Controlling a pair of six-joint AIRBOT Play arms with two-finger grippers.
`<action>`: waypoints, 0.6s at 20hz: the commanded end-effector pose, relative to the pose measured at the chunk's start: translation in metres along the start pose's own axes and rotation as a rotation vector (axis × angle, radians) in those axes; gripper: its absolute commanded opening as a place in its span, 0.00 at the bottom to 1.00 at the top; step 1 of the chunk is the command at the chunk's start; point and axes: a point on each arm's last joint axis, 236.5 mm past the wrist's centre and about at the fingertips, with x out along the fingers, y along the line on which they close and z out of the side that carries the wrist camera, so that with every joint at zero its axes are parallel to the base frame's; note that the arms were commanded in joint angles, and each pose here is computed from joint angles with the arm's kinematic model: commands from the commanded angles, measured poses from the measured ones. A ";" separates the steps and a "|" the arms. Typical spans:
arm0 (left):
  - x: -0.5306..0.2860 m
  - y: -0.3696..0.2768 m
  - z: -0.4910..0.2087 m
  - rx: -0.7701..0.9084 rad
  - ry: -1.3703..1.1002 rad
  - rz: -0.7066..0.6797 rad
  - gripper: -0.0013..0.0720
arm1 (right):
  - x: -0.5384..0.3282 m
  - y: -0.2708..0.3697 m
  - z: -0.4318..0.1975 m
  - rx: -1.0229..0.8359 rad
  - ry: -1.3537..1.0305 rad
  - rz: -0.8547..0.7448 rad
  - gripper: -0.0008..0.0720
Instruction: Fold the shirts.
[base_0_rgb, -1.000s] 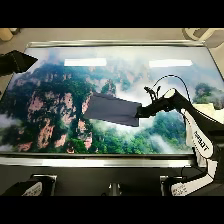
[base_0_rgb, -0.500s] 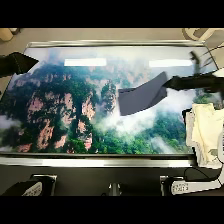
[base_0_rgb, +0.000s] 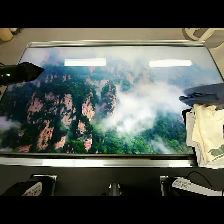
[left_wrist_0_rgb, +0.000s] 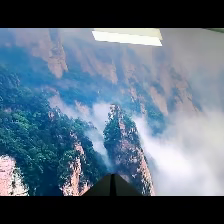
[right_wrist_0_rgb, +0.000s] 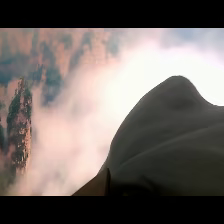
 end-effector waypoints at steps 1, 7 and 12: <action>0.013 0.001 -0.017 0.020 0.029 -0.005 0.06 | -0.058 -0.032 -0.016 0.087 -0.032 -0.108 0.04; 0.021 -0.021 -0.023 0.078 0.043 -0.046 0.06 | -0.100 -0.054 -0.074 0.148 0.125 -0.228 0.04; 0.024 -0.032 -0.021 0.092 0.025 -0.061 0.06 | -0.144 -0.112 -0.164 0.285 0.433 -0.595 0.04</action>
